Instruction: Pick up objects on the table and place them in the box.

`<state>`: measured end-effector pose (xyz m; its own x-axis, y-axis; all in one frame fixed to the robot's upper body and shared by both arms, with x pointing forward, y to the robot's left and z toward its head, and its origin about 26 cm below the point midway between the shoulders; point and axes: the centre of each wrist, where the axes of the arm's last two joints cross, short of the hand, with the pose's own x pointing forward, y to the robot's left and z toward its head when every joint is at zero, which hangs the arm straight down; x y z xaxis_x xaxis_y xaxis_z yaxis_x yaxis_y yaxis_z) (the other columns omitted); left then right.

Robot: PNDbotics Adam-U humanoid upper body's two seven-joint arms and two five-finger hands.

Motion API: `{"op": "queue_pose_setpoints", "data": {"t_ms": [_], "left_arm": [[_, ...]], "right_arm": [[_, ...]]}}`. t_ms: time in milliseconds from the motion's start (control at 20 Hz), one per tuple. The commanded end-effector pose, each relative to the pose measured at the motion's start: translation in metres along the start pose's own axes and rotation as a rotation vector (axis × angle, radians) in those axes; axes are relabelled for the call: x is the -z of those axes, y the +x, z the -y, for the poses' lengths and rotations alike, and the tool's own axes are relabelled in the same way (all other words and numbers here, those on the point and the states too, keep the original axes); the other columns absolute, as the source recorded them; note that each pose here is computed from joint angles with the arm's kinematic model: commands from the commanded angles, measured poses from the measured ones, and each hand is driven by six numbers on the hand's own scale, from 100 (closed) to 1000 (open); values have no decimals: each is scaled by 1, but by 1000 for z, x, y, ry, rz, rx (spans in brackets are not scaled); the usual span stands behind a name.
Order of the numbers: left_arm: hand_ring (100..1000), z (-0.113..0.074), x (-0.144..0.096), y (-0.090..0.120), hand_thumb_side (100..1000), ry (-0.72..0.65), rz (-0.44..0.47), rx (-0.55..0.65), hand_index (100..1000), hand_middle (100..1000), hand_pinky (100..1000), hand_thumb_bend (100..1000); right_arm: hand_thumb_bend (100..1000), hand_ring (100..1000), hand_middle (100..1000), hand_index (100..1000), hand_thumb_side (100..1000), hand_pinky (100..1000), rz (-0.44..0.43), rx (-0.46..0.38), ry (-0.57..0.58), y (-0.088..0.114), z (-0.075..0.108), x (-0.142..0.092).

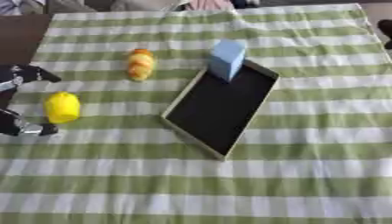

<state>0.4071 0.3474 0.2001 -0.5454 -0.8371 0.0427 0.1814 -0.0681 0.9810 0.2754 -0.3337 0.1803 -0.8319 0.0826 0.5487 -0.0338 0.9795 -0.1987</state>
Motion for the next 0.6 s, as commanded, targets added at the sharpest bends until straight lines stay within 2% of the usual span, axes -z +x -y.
{"op": "queue_pose_setpoints", "data": {"t_ms": [50, 150, 250, 600], "left_arm": [[927, -7, -4, -7, 542, 13, -36, 17, 926, 804, 927, 544], [924, -5, -4, -10, 541, 20, -49, 2, 923, 794, 924, 467], [921, -3, -2, -13, 545, 34, -57, -17, 922, 789, 920, 437], [921, 3, 1, -18, 542, 43, -89, -18, 922, 792, 919, 467]], "right_arm": [[100, 823, 523, 780, 470, 951, 14, -6, 12, 4, 0, 3], [100, 823, 523, 780, 470, 951, 12, -6, 13, 4, 0, 3], [100, 823, 522, 780, 470, 952, 10, -5, 13, 4, -1, 2], [100, 823, 521, 780, 470, 954, 4, -3, 16, 3, -2, 1]]}}
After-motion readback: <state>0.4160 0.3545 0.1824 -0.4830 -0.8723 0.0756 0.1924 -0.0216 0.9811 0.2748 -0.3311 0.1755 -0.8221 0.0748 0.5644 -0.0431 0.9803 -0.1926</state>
